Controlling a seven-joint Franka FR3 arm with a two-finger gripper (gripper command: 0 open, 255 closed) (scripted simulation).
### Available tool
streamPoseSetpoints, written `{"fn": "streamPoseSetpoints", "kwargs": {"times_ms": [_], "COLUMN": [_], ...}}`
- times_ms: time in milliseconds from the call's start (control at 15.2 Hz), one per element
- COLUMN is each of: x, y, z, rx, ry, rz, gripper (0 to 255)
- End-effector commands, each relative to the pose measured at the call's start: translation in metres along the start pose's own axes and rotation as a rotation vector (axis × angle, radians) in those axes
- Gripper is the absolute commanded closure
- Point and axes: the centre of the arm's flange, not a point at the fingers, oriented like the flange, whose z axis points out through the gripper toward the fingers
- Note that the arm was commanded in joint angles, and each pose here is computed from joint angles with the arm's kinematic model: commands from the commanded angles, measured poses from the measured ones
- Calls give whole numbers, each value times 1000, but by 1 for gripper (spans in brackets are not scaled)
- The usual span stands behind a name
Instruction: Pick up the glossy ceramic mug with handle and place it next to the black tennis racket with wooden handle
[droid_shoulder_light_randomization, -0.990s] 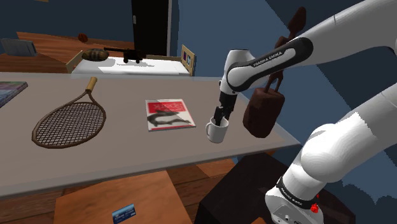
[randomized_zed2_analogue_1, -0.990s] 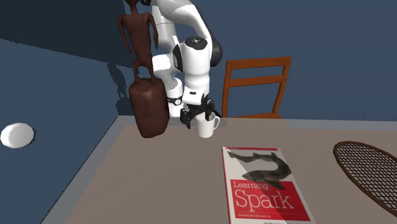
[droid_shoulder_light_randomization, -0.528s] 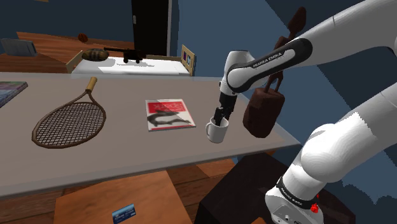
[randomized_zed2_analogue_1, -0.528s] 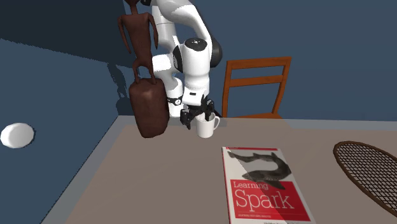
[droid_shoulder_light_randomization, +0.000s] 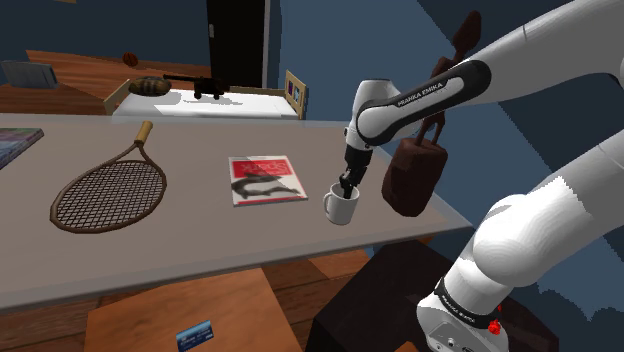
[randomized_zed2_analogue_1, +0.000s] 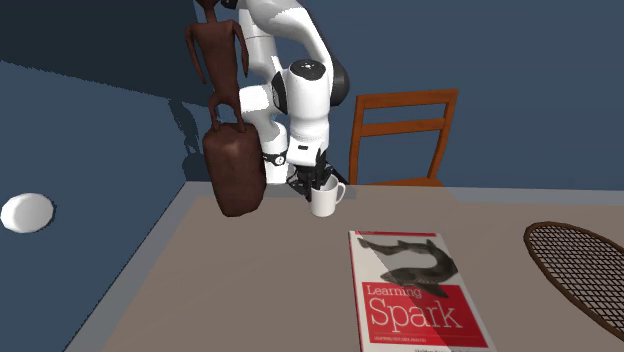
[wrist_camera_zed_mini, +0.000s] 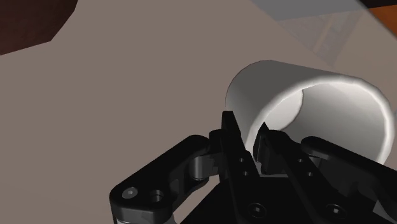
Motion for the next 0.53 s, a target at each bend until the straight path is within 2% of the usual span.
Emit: {"fn": "streamPoseSetpoints", "kwargs": {"times_ms": [0,462], "x": [0,-2], "y": [0,-2], "z": [0,-32], "rx": [0,0], "ry": [0,0], "rz": [0,0], "gripper": [255,255]}}
